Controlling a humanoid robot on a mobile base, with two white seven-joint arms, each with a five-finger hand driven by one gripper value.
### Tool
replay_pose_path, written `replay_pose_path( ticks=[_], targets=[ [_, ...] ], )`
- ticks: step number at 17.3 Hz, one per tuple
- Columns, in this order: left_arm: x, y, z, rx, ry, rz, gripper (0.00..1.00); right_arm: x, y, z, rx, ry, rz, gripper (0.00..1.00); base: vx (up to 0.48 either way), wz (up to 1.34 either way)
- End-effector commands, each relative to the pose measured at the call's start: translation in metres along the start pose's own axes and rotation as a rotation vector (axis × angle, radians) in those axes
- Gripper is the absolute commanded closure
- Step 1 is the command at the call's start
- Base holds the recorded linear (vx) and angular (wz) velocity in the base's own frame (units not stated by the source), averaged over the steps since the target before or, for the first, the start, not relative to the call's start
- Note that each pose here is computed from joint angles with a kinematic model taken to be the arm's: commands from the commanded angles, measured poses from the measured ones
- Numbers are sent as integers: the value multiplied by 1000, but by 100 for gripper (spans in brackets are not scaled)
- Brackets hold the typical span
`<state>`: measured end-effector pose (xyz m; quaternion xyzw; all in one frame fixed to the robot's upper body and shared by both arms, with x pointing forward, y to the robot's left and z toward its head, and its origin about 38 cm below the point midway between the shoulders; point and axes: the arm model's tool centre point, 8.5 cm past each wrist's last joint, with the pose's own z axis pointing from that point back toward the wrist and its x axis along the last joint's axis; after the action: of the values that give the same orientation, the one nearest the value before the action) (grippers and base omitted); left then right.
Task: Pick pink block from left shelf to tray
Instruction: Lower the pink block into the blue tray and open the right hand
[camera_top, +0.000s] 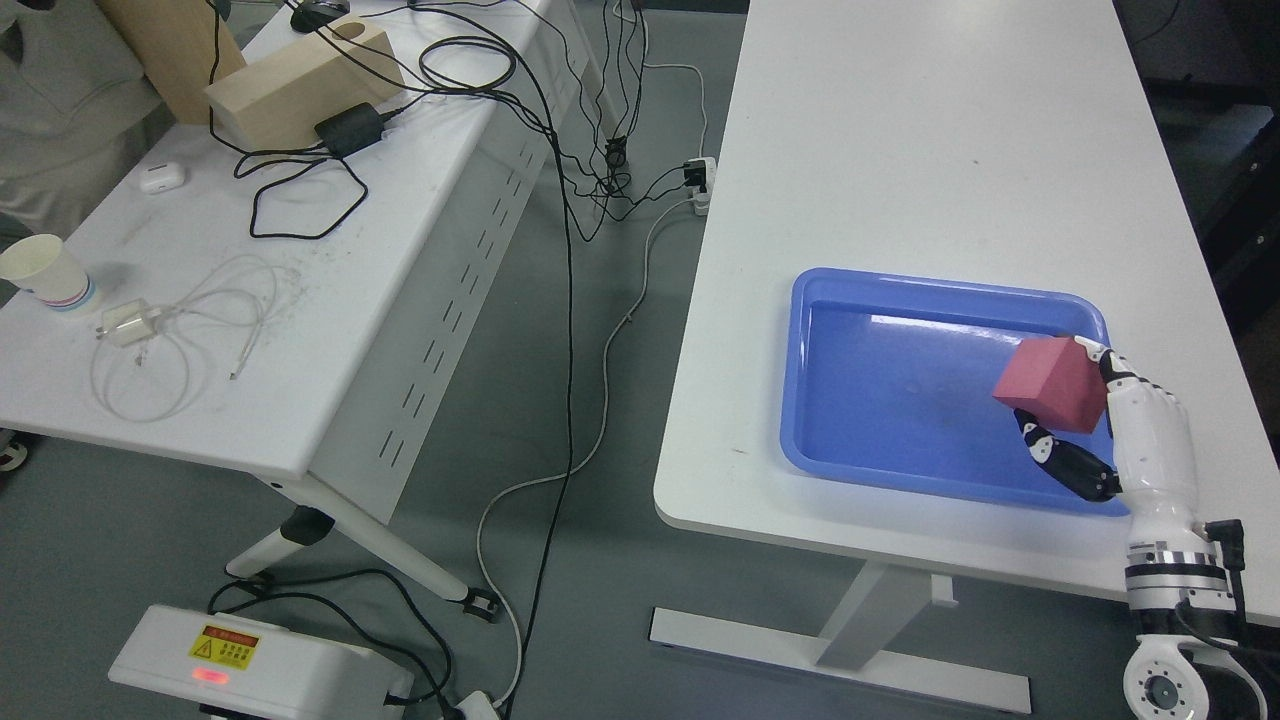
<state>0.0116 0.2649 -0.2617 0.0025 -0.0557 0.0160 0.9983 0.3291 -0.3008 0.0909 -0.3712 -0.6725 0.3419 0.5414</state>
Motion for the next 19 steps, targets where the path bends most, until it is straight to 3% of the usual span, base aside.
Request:
replay_pose_path(
  ticks=[1,3,5,10,13,16,19],
  targets=[
    [27,11,-1,16,-51,-7,0,18,18,-5,112,-61,33,85,206,-20],
    [27,11,-1,16,-51,-7,0,15,18,-6,112,-39,32,68,163,-3],
    [27,11,-1,16,-51,-6,0,8,15,-5,98,8,14,42,134,-24],
    [27,11,-1,16,-51,-6,0,7,12,-4,71,18,-106,5,55,-1],
    [27,11,-1,16,-51,-6,0,8,16,-2,118,2,-200,1,10,0],
    [27,11,-1,16,-51,-6,0,4,7,0,131,-31,-500,1,0,0],
    [27,11,-1,16,-51,-7,0,-3,-4,3,117,-58,-672,1,0,0]
  ],
)
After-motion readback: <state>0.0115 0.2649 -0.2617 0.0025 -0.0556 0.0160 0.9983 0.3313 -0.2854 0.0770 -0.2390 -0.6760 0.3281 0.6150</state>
